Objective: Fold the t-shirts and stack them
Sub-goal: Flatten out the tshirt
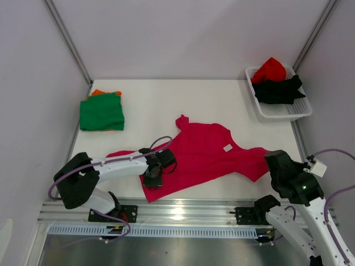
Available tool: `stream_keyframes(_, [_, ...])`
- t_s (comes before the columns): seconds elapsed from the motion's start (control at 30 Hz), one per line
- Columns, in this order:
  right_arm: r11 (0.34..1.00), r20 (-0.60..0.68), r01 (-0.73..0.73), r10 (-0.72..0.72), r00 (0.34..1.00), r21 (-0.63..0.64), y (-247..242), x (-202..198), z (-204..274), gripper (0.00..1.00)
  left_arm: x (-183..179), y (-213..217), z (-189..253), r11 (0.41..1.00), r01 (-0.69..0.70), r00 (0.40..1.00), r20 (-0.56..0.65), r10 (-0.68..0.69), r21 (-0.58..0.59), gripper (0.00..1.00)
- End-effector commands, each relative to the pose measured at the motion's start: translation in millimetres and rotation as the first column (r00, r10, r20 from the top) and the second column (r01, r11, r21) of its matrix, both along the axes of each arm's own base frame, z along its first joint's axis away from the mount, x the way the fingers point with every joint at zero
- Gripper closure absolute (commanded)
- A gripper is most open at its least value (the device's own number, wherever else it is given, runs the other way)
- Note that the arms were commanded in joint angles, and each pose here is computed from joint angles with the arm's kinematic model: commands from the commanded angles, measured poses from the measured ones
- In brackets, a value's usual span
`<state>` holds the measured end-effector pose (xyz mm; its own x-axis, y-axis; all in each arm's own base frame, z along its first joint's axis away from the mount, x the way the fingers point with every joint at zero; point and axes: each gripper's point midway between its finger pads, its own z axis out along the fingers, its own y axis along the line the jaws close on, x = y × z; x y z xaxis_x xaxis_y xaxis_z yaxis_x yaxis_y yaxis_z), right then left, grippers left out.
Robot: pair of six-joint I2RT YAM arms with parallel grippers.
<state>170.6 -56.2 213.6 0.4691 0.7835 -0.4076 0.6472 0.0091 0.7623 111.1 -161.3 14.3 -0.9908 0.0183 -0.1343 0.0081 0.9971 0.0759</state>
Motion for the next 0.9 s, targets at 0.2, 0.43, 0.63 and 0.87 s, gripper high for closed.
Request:
stream_keyframes(0.2, [0.998,-0.102,-0.065,0.065,0.993,-0.002,-5.2,-34.4,-12.3,0.98,13.8,-14.2,10.2,0.999,0.029,0.999,0.026,-0.029,-0.027,0.71])
stream_keyframes(0.43, [0.98,-0.007,-0.182,0.182,0.983,-0.077,4.5,-13.5,14.3,0.66,11.7,-13.4,5.9,0.999,0.026,1.0,0.016,-0.026,-0.025,0.71])
stream_keyframes(0.63, [0.894,0.008,-0.358,0.374,0.927,-0.269,25.9,23.6,47.3,0.59,11.8,-13.1,6.2,0.999,0.025,1.0,0.018,-0.024,-0.024,0.71])
stream_keyframes(0.87, [0.48,-0.206,-0.74,0.756,0.622,-0.471,122.6,116.4,45.8,0.58,21.6,-16.9,17.4,0.999,0.028,0.998,0.056,-0.027,-0.024,0.71])
